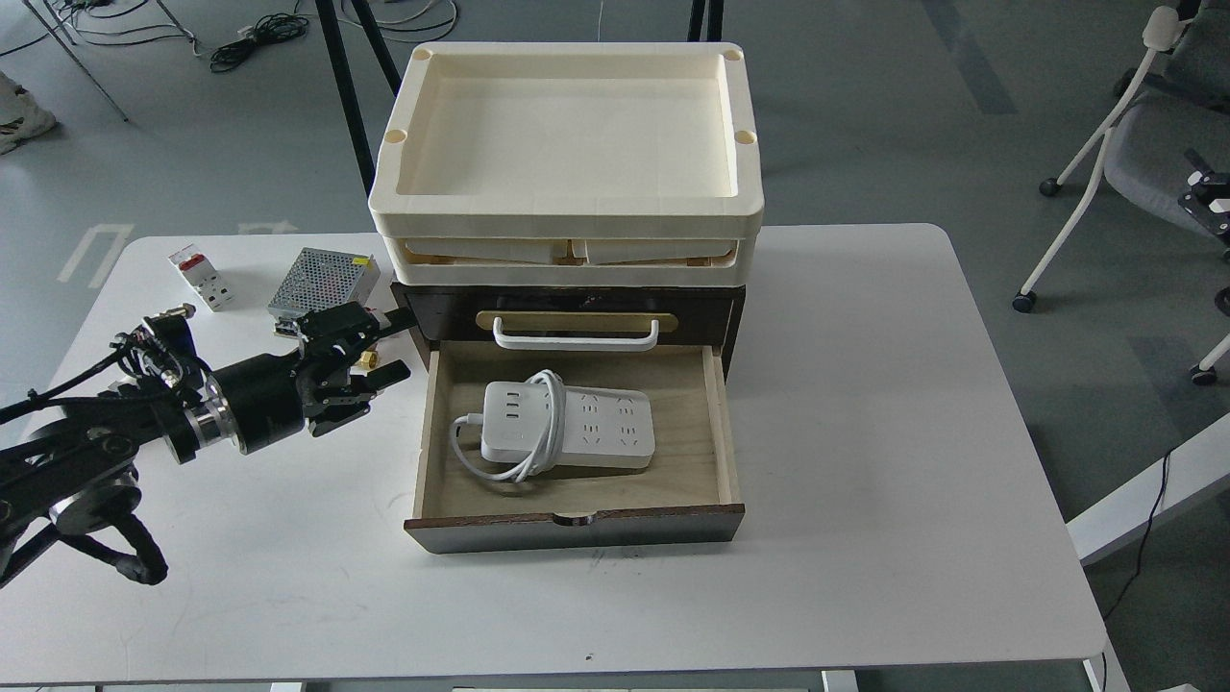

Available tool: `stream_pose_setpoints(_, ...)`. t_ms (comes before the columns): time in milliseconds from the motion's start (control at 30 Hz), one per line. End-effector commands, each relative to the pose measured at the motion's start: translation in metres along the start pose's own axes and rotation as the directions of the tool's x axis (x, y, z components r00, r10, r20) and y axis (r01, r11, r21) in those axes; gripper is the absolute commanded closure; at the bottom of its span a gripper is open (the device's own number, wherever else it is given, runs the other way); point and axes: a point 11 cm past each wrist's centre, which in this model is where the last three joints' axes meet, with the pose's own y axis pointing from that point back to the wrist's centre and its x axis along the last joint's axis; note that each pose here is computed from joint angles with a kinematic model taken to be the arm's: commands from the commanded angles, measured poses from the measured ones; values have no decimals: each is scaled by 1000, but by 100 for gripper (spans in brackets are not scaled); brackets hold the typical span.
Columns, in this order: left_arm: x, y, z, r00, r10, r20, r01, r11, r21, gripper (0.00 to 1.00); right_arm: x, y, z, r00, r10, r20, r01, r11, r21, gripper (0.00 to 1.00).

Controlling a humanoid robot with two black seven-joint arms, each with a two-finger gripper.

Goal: Put charging cable into cabinet
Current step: 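Lower the power strip into the drawer and release the left gripper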

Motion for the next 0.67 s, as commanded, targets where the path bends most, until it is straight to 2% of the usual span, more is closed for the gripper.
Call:
stream_pose_setpoints(0, 41, 39, 9, 990, 140, -26, -141, 990, -4, 1, -3, -1, -2, 1000, -10, 10, 10, 1000, 10, 0)
stream_pose_setpoints(100, 84, 71, 37, 948, 302, -102, -311, 945, -97, 1, -28, -9, 7, 996, -89, 19, 89, 996, -12, 0)
stream_pose_setpoints(200, 126, 102, 72, 875, 442, -199, -479, 848, -225, 1, -66, -17, 19, 979, -201, 35, 202, 979, -27, 0)
stream_pose_setpoints(300, 157, 128, 97, 811, 529, -250, -585, 750, -309, 1, -101, -23, 22, 952, -295, 81, 295, 955, 10, 0)
stream_pose_setpoints(367, 173, 141, 116, 778, 567, -271, -628, 689, -362, 1, -131, -30, 40, 921, -366, 135, 369, 929, 7, 0)
stream_pose_setpoints(433, 179, 142, 124, 765, 573, -294, -643, 661, -386, 1, -156, -33, 61, 893, -419, 166, 428, 904, -21, 0)
stream_pose_setpoints(633, 179, 131, 136, 774, 547, -317, -632, 650, -422, 1, -169, -36, 82, 873, -438, 216, 454, 891, -26, 0)
